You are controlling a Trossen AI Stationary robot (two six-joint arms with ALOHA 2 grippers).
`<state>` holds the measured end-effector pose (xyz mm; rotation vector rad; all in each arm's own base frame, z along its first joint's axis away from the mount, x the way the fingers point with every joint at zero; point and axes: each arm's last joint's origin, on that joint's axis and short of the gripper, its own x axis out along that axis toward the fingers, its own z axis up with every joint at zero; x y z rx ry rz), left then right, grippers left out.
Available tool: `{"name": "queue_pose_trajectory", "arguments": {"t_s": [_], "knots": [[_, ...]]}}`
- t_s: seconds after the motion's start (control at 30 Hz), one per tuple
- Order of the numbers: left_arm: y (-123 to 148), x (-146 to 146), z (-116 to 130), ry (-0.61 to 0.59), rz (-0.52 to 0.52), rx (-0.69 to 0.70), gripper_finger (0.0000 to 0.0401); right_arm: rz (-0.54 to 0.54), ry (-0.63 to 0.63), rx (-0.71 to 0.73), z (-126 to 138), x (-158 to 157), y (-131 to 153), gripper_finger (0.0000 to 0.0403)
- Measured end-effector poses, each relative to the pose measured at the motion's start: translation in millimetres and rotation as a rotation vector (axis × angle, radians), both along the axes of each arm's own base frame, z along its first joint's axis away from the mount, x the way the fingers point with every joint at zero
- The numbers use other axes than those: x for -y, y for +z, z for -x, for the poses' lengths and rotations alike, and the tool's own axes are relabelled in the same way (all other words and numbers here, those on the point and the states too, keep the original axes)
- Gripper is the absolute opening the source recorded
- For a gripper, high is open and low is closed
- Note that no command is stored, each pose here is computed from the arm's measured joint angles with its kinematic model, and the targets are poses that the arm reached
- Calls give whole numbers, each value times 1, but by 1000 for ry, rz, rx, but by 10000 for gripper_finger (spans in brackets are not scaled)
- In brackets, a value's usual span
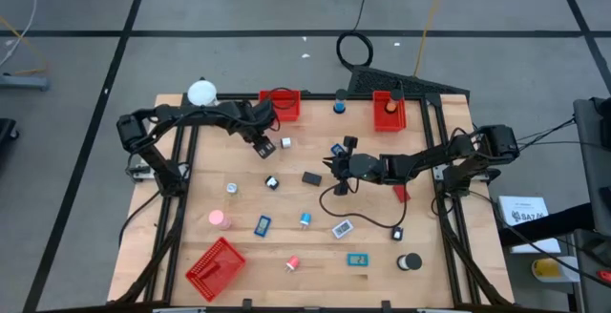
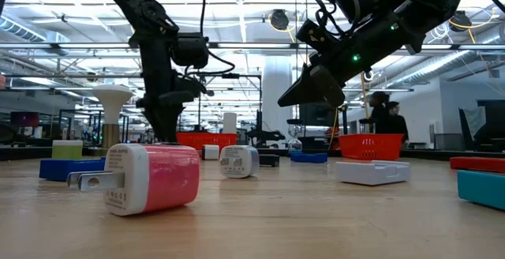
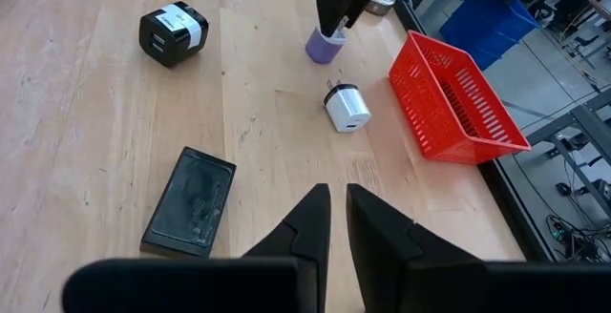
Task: Pick & Place Office items
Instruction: Put the purple charger adapter into the top left red basket
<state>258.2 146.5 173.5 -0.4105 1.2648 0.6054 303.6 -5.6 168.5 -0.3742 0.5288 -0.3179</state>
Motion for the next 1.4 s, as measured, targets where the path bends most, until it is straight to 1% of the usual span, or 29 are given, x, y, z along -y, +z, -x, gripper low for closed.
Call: {"name": "queue_pose_trajectory", "arguments": {"t_s": [0.1, 0.17, 0.27, 0.43, 0.53, 0.63, 0.73, 0.9, 1.07, 1.2, 1.27, 1.4], "knots": [[0, -1, -2, -20, -5, 16, 179, 0, 0, 0, 0, 0, 0, 34], [0, 0, -2, -37, 2, 24, 184, 0, 0, 0, 0, 0, 0, 34], [0, 0, -2, -56, 5, 23, 202, 0, 0, 0, 0, 0, 0, 34], [0, -2, 0, -54, 11, 11, 238, 3, 3, -1, 0, 0, 0, 34], [0, -5, 3, -39, 15, 5, 244, 3, 3, -1, 0, 0, 0, 34], [0, -9, 6, -21, 25, 6, 236, 3, 3, -1, 0, 0, 0, 34], [0, -13, 7, -16, 55, 40, 223, 3, 3, -1, 0, 0, 0, 34], [-2, -15, 9, -21, 49, 40, 205, 3, 4, -2, 0, 0, 0, 34], [-13, -11, 15, -14, 55, 11, 209, 6, 6, -3, 0, 0, 0, 34], [-16, -10, 17, -18, 53, 4, 214, 15, 10, -4, 0, 0, 0, 34], [-15, -11, 16, -25, 45, 13, 204, 15, 10, 1, 0, 0, 1, 34], [-15, -12, 13, -42, 28, 35, 167, 15, 10, 1, 0, 0, 1, 34]]}}
